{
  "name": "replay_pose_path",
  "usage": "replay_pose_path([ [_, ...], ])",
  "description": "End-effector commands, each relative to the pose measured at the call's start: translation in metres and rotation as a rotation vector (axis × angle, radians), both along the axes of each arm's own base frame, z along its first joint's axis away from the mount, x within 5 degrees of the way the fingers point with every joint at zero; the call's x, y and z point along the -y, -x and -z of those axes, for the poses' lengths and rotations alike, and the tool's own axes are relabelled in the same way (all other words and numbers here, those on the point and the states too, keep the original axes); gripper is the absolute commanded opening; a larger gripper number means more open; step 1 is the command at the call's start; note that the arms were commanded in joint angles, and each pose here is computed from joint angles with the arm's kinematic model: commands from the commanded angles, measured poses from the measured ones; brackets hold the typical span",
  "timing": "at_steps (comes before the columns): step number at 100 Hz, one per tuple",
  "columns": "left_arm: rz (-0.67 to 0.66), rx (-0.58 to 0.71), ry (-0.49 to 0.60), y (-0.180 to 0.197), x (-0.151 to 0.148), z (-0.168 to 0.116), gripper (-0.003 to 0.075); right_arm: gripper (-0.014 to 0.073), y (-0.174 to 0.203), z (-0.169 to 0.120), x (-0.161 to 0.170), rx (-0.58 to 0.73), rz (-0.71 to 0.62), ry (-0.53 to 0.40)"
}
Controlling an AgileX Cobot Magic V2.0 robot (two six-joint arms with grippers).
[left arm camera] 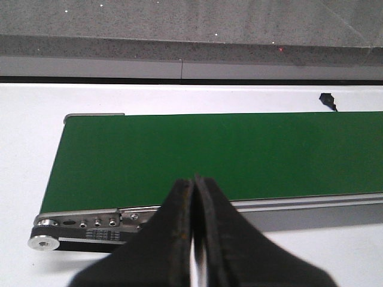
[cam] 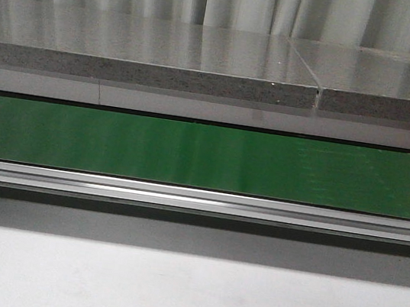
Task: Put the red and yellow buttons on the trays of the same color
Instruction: 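Lower the yellow button into the yellow tray and open the right gripper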
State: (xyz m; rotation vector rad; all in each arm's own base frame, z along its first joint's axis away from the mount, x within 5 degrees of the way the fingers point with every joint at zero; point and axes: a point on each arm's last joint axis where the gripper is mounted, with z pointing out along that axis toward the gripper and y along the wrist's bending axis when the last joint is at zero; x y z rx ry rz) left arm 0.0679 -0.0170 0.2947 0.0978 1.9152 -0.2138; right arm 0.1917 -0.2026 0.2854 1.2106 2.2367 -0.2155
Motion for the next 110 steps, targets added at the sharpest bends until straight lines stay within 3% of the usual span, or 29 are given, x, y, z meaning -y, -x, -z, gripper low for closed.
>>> replay_pose_path([
  [1, -0.007, 0.089, 0.03, -0.002, 0.0, -0.015, -0.0019, 0.0077, -0.003, -0.011, 0.008, 0.056, 0.013, 0.069],
  [30, -0.007, 0.089, 0.03, -0.002, 0.0, -0.015, -0.0019, 0.0077, -0.009, 0.026, 0.015, 0.067, 0.028, 0.075],
  [55, -0.007, 0.089, 0.03, -0.002, 0.0, -0.015, -0.0019, 0.0077, -0.009, 0.062, 0.015, 0.025, 0.035, 0.028],
  [110, -0.007, 0.089, 0.03, -0.002, 0.0, -0.015, -0.0019, 0.0081, -0.004, 0.096, 0.011, -0.018, 0.037, -0.014],
])
